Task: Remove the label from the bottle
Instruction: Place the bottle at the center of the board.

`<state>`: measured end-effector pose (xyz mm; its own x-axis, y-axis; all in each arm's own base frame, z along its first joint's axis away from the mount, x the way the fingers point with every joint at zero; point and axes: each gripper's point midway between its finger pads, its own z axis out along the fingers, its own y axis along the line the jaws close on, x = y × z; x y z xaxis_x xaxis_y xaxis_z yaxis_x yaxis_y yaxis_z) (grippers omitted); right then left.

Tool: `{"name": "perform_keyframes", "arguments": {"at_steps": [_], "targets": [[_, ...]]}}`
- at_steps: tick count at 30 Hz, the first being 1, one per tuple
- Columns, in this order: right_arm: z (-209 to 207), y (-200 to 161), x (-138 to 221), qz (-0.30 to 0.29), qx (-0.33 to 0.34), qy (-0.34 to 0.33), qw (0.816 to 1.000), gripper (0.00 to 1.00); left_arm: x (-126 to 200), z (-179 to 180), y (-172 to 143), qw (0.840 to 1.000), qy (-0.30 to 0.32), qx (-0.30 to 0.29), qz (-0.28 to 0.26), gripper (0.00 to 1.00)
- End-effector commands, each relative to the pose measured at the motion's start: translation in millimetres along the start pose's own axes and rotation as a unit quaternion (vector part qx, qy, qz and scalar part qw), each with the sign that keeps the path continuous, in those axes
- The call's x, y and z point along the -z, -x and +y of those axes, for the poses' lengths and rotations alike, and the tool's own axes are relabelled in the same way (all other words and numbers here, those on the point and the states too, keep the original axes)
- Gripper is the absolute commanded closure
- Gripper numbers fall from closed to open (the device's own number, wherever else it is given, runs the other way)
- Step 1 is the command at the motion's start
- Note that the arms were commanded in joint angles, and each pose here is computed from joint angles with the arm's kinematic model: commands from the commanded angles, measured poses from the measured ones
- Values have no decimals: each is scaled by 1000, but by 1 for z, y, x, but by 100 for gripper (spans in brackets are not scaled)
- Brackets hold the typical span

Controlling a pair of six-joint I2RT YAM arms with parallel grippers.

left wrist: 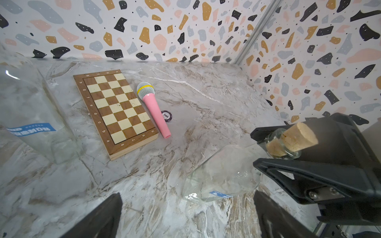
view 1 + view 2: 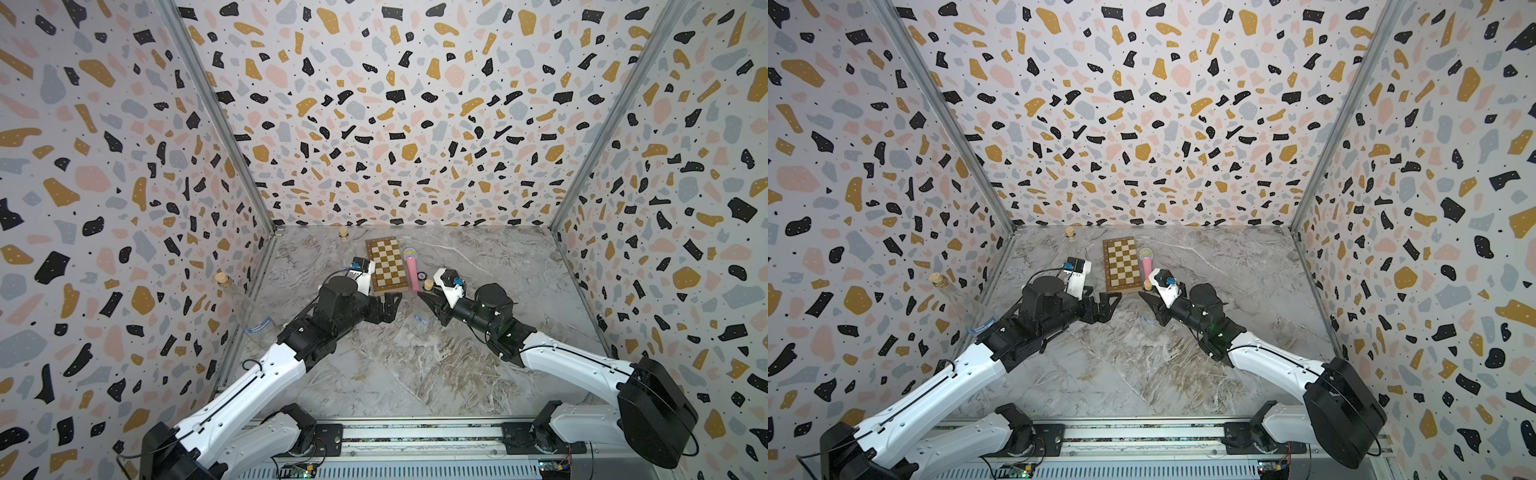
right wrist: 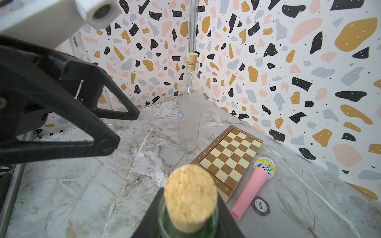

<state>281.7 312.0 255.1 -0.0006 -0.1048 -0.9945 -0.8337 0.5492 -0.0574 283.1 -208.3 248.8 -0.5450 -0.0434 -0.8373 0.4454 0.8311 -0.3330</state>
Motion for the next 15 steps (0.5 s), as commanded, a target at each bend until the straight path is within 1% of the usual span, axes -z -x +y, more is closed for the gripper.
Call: {"name": "perform_keyframes", "arguments": {"at_steps": [1,6,11,15], "targets": [[2,38,4,-69,11,7,998,86,5,-8,19,999,-9,-14,-28,0],[5,37,3,-72,6,14,997,86,4,-6,17,999,-7,-16,-27,0],[10,45,2,-80,9,22,996,86,3,-4,16,999,-1,-17,-29,0],[13,42,-2,-79,10,30,996,86,3,-5,13,999,-8,-16,-30,0]]}}
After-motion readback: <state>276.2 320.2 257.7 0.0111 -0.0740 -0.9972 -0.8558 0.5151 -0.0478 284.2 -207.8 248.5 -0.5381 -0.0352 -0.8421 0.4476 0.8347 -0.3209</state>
